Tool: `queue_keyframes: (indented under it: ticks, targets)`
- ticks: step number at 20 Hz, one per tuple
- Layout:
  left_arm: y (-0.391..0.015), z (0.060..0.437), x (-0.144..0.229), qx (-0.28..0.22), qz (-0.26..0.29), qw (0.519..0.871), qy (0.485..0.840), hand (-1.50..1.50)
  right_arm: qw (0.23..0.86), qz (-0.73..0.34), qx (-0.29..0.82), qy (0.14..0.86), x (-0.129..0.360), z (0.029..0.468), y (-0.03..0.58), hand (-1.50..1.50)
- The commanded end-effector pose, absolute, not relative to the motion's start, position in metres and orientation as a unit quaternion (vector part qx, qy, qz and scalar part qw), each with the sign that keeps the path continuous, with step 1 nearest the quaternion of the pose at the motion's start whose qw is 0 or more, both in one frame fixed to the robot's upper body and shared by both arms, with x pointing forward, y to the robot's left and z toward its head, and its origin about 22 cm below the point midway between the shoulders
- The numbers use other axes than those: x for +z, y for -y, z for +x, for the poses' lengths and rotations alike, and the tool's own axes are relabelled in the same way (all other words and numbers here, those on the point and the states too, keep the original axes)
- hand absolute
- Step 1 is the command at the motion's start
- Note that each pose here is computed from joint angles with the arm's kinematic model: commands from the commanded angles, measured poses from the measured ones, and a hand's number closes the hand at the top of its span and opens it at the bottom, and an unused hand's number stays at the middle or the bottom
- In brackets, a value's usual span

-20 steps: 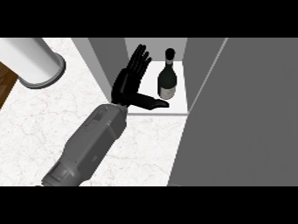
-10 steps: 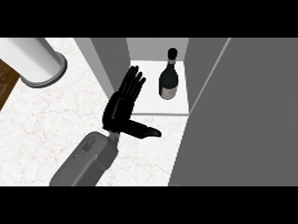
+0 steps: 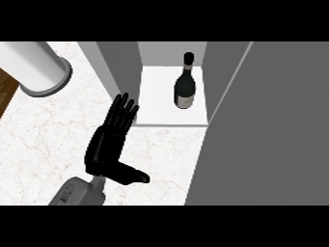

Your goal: Pick up the wine, place it into the cabinet and close the cabinet

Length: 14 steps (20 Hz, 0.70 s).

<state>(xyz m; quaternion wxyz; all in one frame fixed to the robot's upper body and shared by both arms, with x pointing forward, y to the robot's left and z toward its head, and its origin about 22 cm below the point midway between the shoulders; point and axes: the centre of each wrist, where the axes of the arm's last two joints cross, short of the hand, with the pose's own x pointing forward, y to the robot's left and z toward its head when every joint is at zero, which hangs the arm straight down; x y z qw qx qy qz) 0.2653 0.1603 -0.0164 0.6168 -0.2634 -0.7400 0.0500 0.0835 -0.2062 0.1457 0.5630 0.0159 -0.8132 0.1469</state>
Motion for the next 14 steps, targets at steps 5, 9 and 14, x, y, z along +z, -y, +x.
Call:
queue_keyframes:
  ticks: [5, 9, 14]
  targets:
    - [-0.218, 0.24, -0.025, 0.057, -0.239, 0.603, 0.759, -1.5, 0.576, 0.15, 0.177, 0.784, 0.185, 0.059, 0.2, -1.5]
    - [-0.241, 0.25, -0.012, 0.045, -0.226, 0.591, 0.773, -1.5, 0.567, 0.197, 0.263, 0.756, 0.181, 0.055, 0.197, 1.5]
    - [-0.279, 0.234, -0.003, 0.059, -0.197, 0.585, 0.784, -1.5, 0.559, 0.225, 0.267, 0.752, 0.183, 0.047, 0.194, 1.5]
